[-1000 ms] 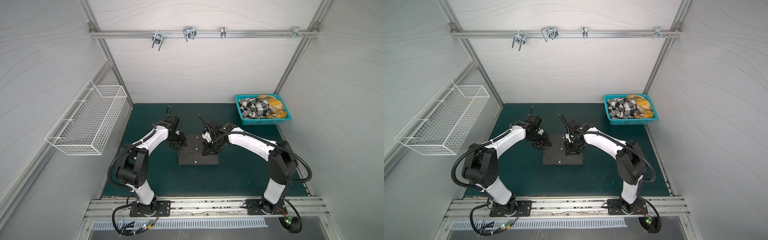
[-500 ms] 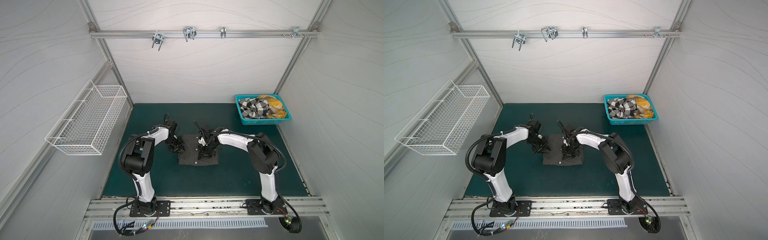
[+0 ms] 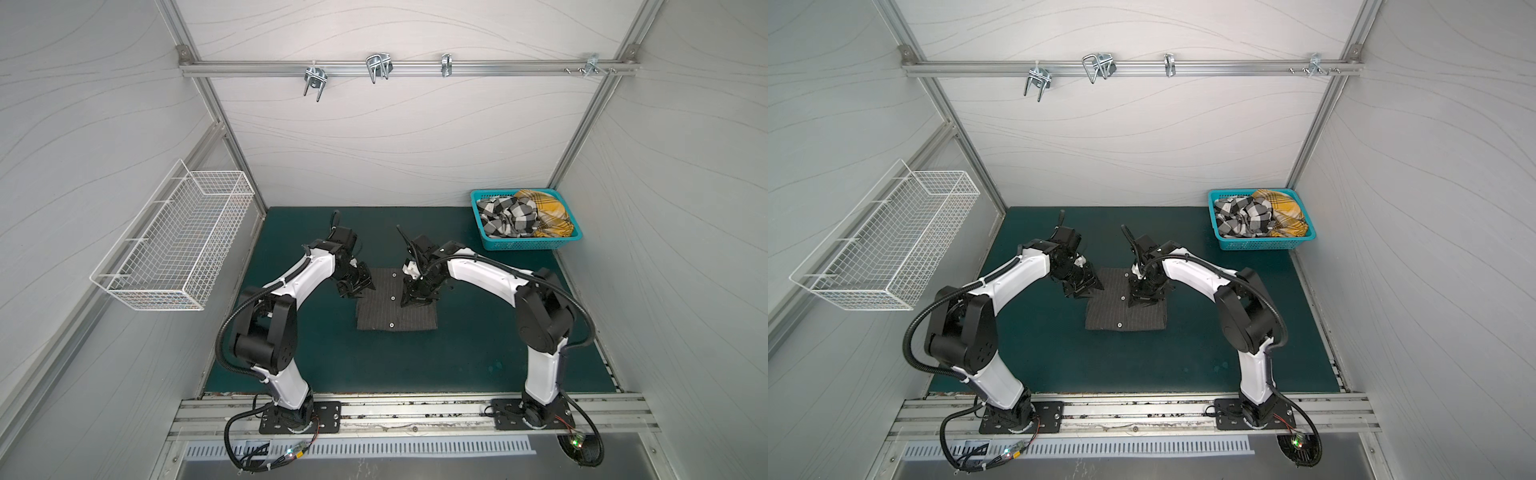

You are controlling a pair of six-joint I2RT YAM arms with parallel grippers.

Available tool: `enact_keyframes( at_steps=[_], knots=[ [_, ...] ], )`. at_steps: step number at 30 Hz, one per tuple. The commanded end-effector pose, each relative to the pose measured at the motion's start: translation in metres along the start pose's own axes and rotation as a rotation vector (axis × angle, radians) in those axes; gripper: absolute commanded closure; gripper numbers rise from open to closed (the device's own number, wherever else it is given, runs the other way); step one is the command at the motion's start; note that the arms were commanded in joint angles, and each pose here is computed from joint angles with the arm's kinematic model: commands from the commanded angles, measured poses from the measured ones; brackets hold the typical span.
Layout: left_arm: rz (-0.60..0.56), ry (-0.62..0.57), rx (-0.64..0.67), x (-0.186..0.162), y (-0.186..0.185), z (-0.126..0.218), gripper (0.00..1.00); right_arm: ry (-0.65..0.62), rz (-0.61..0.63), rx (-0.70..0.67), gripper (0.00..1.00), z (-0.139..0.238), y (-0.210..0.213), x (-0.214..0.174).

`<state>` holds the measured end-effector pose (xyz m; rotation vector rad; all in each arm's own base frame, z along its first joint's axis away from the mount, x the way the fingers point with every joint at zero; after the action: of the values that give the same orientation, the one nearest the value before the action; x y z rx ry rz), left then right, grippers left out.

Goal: Fold and stack the long sleeve shirts

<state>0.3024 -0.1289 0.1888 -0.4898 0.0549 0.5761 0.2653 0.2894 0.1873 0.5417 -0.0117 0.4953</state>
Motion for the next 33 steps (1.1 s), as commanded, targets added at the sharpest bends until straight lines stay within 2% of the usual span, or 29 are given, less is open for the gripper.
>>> enact_keyframes(
  at_steps=[1, 5, 9, 15, 24, 33],
  knots=[
    [0.0, 0.028, 0.041, -0.019, 0.011, -0.001, 0.59, -0.006, -0.027, -0.036, 0.67, 0.029, -0.012, -0.019],
    [0.046, 0.092, 0.045, -0.025, 0.031, -0.025, 0.65, -0.015, -0.088, -0.027, 0.67, 0.031, -0.037, -0.03],
    [0.073, 0.119, 0.052, -0.024, 0.041, -0.041, 0.7, 0.014, -0.11, -0.013, 0.7, 0.019, -0.05, -0.033],
    [0.068, 0.108, 0.101, -0.024, 0.052, -0.05, 0.72, 0.069, -0.118, -0.029, 0.73, -0.008, -0.057, -0.04],
    [0.123, 0.156, 0.153, -0.033, 0.083, -0.074, 0.75, 0.149, -0.139, -0.07, 0.77, -0.04, -0.065, -0.056],
    [0.158, 0.178, 0.16, -0.052, 0.108, -0.073, 0.76, 0.204, -0.195, -0.089, 0.79, -0.049, -0.065, -0.087]
  ],
)
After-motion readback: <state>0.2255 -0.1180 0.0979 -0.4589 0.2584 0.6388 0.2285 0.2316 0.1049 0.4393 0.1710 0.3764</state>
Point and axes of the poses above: each gripper's point midway between its finger pads, its own z axis back along the fingers, its own y axis along the line the jaws close on, x = y × z, the point moved 9 cm from there along z, back along the fingers, and after that the axes turned 13 degrees about z, right-handed, at the moved point
